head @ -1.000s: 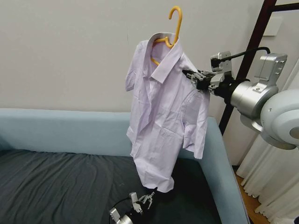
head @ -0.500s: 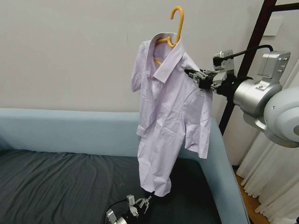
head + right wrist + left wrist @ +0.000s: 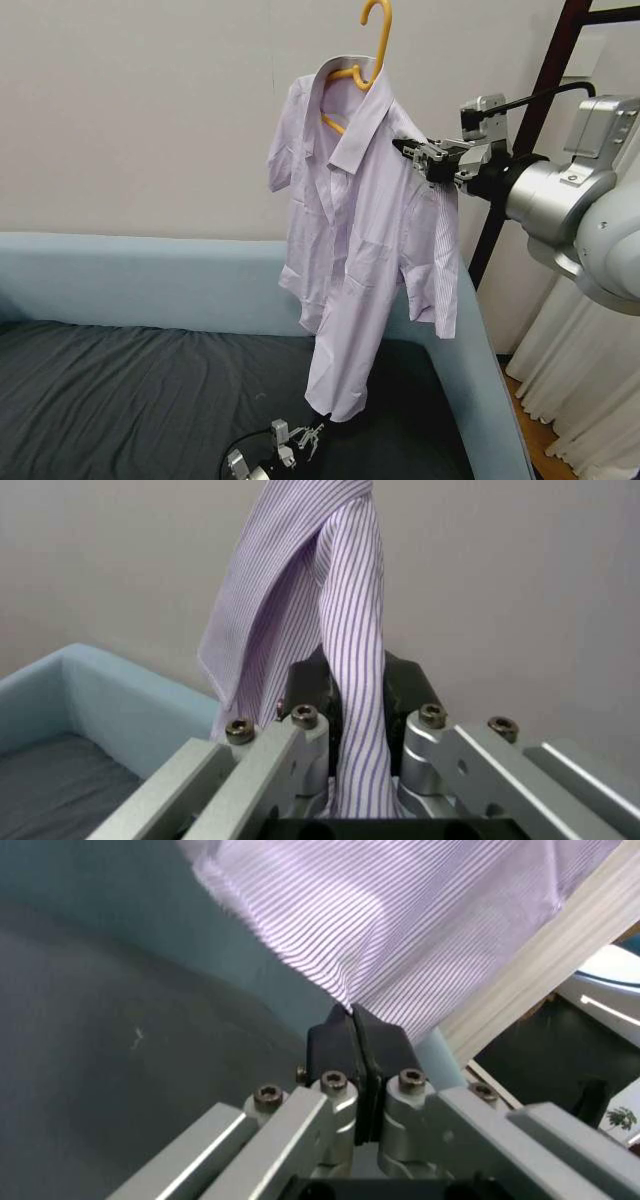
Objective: Pick up the clothes from the sofa and hang them on the clothes hanger.
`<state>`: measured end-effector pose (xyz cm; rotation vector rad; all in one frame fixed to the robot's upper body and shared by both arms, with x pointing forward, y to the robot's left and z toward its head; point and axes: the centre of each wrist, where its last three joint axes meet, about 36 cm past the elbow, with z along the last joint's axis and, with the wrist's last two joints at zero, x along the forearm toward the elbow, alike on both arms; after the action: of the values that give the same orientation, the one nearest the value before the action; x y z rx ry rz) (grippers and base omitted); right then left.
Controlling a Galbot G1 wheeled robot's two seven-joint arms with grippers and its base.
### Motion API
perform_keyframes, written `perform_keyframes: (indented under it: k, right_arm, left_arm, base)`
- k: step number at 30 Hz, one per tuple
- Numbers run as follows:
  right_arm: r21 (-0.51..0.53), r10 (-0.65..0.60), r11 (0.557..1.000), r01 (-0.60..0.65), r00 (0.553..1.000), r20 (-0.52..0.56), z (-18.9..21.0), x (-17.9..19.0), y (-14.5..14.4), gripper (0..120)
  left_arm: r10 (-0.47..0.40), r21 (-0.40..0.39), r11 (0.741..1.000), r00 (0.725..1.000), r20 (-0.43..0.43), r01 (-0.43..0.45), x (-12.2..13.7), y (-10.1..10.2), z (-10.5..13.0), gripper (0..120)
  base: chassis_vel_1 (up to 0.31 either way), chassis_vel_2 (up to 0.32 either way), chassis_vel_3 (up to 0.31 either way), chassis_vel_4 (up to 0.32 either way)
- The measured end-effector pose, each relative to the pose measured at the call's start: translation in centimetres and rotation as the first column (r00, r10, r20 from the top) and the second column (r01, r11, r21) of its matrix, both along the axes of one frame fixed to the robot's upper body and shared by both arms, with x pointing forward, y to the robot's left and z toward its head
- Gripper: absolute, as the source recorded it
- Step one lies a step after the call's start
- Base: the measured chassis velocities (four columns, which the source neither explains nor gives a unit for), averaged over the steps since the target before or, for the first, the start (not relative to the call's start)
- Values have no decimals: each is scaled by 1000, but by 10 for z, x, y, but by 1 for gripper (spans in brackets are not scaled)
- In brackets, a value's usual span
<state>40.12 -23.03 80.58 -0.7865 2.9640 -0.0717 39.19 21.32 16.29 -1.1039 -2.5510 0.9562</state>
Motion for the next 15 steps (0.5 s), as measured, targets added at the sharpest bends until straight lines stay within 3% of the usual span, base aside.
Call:
perform_keyframes:
  k: [5, 9, 11, 15]
  right_arm:
    - [-7, 2, 1000, -2, 1000, -6, -4, -3, 0, 8]
    - [-14, 8, 1000, -9, 1000, -9, -8, -6, 1, 8]
    - [-17, 9, 1000, -9, 1000, -9, -10, -7, 2, 8]
    - [-33, -1, 999, 1, 1000, 3, -12, -11, 0, 8]
  left_arm:
    - [22, -22, 1000, 999, 25, -21, 3, 0, 5, 0]
    - [67, -47, 997, 997, 30, -66, 5, -1, 8, 7]
    - [80, -48, 996, 996, 29, -79, 6, -1, 9, 16]
    - [132, 110, 985, 991, -15, -130, -4, 8, 5, 33]
  base:
    - [0, 0, 0, 0]
    - [0, 0, 0, 0]
    - [0, 0, 0, 0]
    - [0, 0, 0, 0]
